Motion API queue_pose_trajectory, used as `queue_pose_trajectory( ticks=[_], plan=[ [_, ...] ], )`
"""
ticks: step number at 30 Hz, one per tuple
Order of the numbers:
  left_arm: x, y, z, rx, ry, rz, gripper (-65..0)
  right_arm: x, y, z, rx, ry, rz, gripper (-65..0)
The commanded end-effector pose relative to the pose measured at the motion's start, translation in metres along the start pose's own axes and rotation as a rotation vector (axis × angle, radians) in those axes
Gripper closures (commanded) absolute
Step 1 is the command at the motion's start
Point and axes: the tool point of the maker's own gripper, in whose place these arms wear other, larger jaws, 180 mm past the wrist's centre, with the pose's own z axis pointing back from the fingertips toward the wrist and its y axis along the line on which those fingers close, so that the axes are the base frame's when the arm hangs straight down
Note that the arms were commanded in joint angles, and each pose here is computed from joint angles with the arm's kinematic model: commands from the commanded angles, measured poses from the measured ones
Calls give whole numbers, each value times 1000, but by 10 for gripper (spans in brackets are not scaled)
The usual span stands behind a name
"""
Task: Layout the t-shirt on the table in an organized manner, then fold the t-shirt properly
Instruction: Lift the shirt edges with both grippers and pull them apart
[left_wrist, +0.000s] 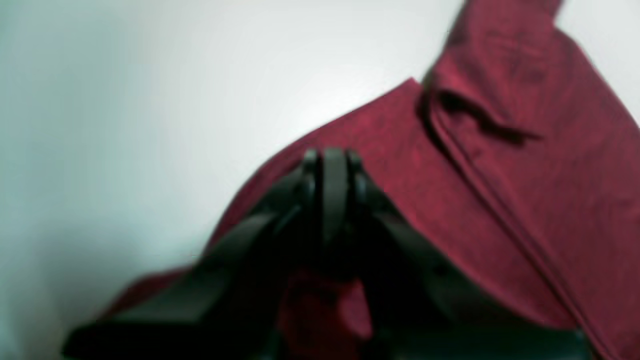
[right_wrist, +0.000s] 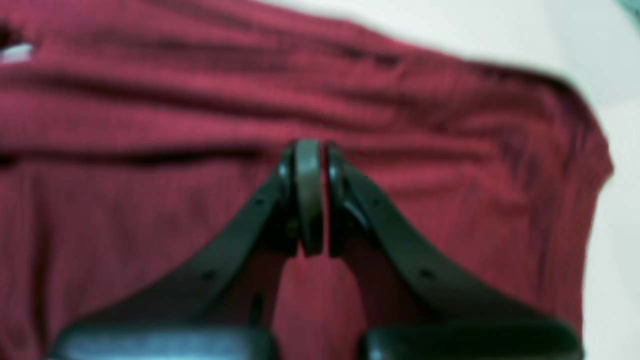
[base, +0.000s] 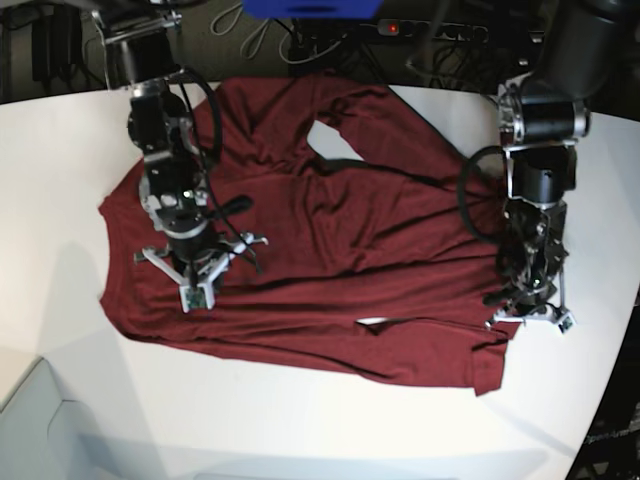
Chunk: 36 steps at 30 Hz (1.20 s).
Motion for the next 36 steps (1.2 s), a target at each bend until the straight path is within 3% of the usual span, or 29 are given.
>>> queue_pose_trajectory(
  ticks=[1, 6, 9, 13, 20, 22, 28, 32, 36],
  plan=[
    [24, -2, -3, 6, -71, 5, -18, 19, -6, 2, -14, -63, 5, 0],
    [40, 29, -8, 80, -165, -18, -18, -12, -16, 6, -26, 3, 36, 0],
    [56, 38, -8, 91, -225, -92, -19, -29, -19, 4, -30, 44, 43, 0],
    [74, 34, -7, 73, -275, -172, -19, -57, -30, 3, -43, 114, 65, 0],
    [88, 20, -6, 52, -296, -154, -19, -75, -28, 8, -39, 151, 69, 0],
    [100, 7, -2, 21, -317, -141, -19, -69, -33, 9, -52, 134, 65, 0],
    [95, -24, 23, -118, -256, -89, -18, -20, -70, 31, -153, -10, -43, 0],
    [95, -39, 67, -254, -225, 15, -22, 0, -71, 47, -164, -77, -60, 0],
    [75, -33, 114, -343, -167, 39, -22, -3, -66, 63, -154, -85, -54, 0]
  ],
)
